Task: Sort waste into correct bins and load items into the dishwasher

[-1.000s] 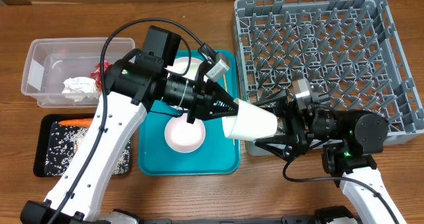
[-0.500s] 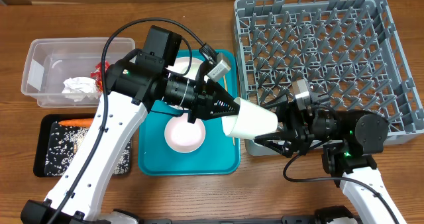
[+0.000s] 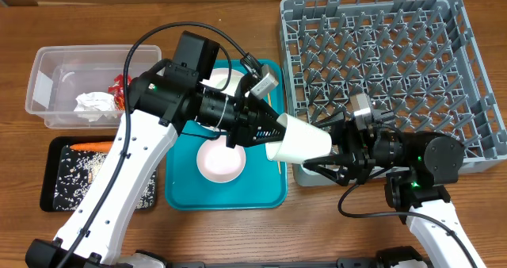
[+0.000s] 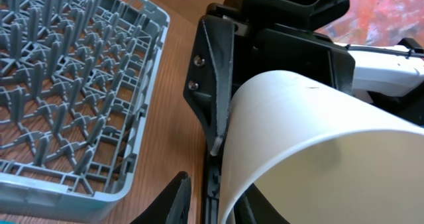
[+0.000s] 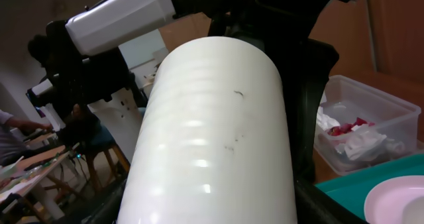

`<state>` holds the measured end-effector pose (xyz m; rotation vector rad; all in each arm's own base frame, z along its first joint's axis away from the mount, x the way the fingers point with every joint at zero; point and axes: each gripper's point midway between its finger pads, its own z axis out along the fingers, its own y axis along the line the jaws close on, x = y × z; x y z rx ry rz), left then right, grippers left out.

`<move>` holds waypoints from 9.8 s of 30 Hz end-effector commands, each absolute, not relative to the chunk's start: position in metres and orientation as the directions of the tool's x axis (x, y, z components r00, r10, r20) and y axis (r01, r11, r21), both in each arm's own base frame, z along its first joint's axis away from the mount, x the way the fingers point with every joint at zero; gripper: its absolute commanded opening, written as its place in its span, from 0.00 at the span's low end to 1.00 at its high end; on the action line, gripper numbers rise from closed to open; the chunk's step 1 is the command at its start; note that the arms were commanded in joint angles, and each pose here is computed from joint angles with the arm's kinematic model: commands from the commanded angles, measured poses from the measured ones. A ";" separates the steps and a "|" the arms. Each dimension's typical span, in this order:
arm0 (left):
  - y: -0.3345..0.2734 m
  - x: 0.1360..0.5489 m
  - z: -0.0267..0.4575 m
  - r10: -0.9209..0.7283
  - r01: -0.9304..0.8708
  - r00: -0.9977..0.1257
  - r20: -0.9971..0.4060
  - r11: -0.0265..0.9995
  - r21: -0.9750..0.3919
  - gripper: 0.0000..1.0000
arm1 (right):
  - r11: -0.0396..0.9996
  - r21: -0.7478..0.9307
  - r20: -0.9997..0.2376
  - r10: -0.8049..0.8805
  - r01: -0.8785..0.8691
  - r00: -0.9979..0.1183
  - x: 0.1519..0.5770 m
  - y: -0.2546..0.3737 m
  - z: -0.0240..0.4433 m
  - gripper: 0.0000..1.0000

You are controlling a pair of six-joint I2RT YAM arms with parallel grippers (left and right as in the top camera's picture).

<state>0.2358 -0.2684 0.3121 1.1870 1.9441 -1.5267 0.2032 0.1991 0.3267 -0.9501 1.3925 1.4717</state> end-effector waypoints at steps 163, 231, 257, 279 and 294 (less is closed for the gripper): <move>-0.200 0.287 0.273 0.335 0.674 -0.737 -0.587 0.443 -0.592 1.00 | 0.918 0.049 -0.170 0.396 0.394 -0.902 0.296 -0.029 0.151 0.38; -0.200 0.287 0.273 0.336 0.674 -0.736 -0.588 0.443 -0.591 1.00 | 0.876 0.321 -0.067 0.400 0.360 -0.914 0.323 0.018 0.211 1.00; -0.181 0.309 0.253 0.344 0.632 -0.755 -0.558 0.606 -0.482 1.00 | 0.927 0.294 0.076 0.218 0.231 -0.973 0.279 0.063 0.207 0.84; -0.066 0.254 0.097 -0.117 -0.117 -0.993 0.011 0.990 -0.079 0.99 | 0.934 0.303 0.046 0.182 0.187 -0.982 0.284 0.075 0.207 0.84; -0.069 0.260 0.080 -0.124 -0.121 -0.992 -0.024 0.988 -0.093 0.23 | 0.934 0.308 0.029 0.182 0.182 -0.983 0.289 0.075 0.207 0.84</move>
